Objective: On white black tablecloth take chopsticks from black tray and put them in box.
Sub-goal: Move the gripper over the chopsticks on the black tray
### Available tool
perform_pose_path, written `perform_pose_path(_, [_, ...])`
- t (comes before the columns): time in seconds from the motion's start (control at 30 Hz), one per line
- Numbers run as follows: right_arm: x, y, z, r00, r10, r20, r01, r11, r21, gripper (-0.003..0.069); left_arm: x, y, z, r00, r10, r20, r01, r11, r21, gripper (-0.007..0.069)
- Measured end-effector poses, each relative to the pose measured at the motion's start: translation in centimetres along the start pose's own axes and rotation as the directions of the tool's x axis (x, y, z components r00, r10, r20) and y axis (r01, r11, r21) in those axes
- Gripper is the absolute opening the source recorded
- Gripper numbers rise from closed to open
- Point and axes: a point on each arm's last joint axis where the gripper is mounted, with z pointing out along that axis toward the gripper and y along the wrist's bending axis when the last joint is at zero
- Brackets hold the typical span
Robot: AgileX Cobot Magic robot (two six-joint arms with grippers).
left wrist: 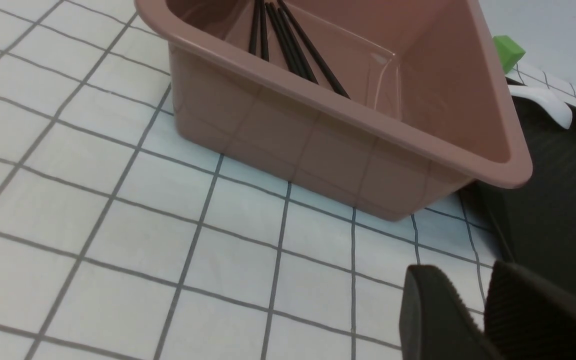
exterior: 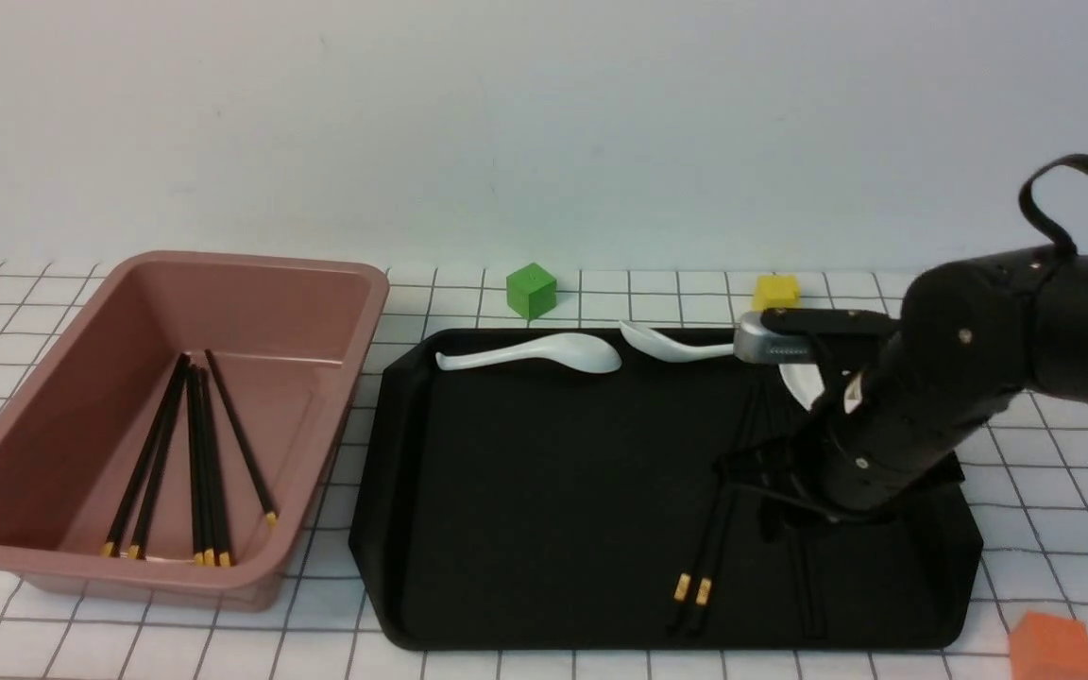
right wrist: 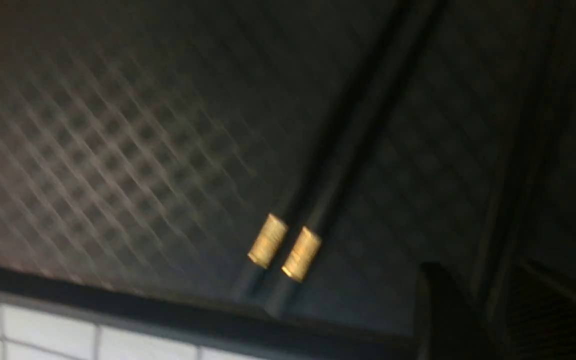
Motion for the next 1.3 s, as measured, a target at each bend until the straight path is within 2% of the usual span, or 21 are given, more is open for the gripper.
perform_pose_path(0.1, [-1.0, 1.7, 0.8, 1.0, -0.018, 0.002, 0.018, 1.0, -0.022, 0.0333, 0.0, 0.0, 0.0, 1.0, 0.0, 0.0, 0.0, 1.0, 0.0, 0.0185])
perform_pose_path(0.2, [-1.5, 2.9, 1.7, 0.999, -0.033, -0.031, 0.033, 0.999, -0.024, 0.037, 0.0, 0.0, 0.0, 1.0, 0.0, 0.0, 0.0, 1.0, 0.0, 0.0185])
perform_pose_path(0.47, [-1.0, 2.6, 5.7, 0.986, 0.069, -0.154, -0.062, 0.997, 0.051, 0.0382, 0.0, 0.0, 0.0, 1.0, 0.0, 0.0, 0.0, 1.0, 0.0, 0.0195])
perform_pose_path(0.6, [-1.1, 2.6, 6.3, 0.983, 0.087, -0.164, -0.079, 0.995, 0.055, 0.038, 0.0, 0.0, 0.0, 1.0, 0.0, 0.0, 0.0, 1.0, 0.0, 0.02])
perform_pose_path(0.8, [-1.1, 2.6, 6.4, 0.982, 0.087, -0.167, -0.078, 0.995, 0.059, 0.0332, 0.0, 0.0, 0.0, 1.0, 0.0, 0.0, 0.0, 1.0, 0.0, 0.0206])
perform_pose_path(1.03, [-1.0, 2.4, 6.5, 0.981, 0.078, -0.178, -0.065, 0.995, 0.075, 0.0136, 0.0, 0.0, 0.0, 1.0, 0.0, 0.0, 0.0, 1.0, 0.0, 0.0209])
perform_pose_path(1.3, [-1.0, 2.4, 6.3, 0.98, 0.075, -0.182, -0.062, 0.995, 0.079, 0.0137, 0.0, 0.0, 0.0, 1.0, 0.0, 0.0, 0.0, 1.0, 0.0, 0.0216])
